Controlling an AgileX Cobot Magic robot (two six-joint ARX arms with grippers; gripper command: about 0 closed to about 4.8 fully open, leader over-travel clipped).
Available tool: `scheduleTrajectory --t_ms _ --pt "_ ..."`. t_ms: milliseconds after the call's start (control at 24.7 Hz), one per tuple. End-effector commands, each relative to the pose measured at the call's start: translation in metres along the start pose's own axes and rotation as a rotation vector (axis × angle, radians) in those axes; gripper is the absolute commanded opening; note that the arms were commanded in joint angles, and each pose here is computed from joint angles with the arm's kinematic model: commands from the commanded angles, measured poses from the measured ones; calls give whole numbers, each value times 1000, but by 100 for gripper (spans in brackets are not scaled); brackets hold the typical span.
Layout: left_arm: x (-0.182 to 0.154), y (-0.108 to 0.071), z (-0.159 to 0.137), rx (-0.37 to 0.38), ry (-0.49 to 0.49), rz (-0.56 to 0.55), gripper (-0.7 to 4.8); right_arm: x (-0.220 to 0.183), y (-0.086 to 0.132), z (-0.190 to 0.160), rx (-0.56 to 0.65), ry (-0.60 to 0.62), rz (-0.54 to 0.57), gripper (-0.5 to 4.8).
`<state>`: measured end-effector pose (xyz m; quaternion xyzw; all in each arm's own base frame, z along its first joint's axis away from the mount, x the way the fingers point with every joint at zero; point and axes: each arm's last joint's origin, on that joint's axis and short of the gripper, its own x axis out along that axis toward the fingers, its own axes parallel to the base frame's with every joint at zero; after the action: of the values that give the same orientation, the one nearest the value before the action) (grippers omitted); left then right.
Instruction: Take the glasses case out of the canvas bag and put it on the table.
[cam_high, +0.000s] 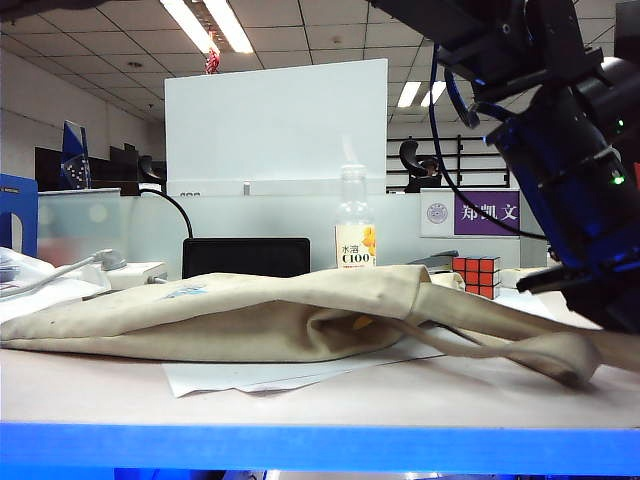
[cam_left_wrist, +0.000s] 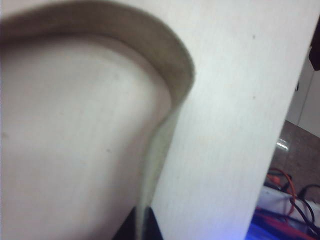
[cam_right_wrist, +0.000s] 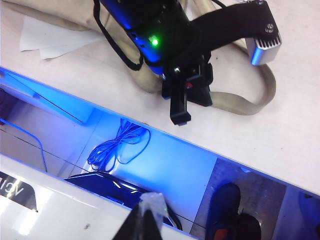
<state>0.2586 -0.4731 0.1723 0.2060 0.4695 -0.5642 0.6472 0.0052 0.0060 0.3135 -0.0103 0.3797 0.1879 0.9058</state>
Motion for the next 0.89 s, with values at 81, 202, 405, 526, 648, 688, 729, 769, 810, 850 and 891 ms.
scheduleTrajectory --t_ms 81,202,405,526,648,688,729,769,810,850,891 --pt "-53 -9 29 59 -231 25 -6 0 0 2 -44 -12 -8 -8" --pt "-88 -14 44 75 -375 31 -6 0 -1 2 -56 -14 -28 -8" --pt "-151 -17 54 54 -528 41 -6 -1 -1 4 -68 -38 -30 -7" --pt "-187 -19 51 49 -559 58 -6 0 -1 8 -99 -71 -32 -7" --pt "-220 -25 45 44 -574 68 -6 0 -1 11 -121 -94 -38 -7" --pt "-233 -28 42 40 -574 72 -6 1 -1 12 -123 -98 -49 -7" --pt "-242 -32 39 39 -571 73 -6 1 -1 13 -125 -99 -55 -7" --pt "-252 -37 36 44 -572 73 -6 2 -1 14 -135 -99 -55 -7" --pt "-265 -43 32 47 -575 74 -6 2 -2 15 -147 -106 -56 -7" --pt "-275 -48 28 50 -578 74 -6 3 -2 16 -150 -114 -56 -7" --pt "-286 -53 25 59 -584 74 -6 5 -2 16 -151 -121 -55 -7"
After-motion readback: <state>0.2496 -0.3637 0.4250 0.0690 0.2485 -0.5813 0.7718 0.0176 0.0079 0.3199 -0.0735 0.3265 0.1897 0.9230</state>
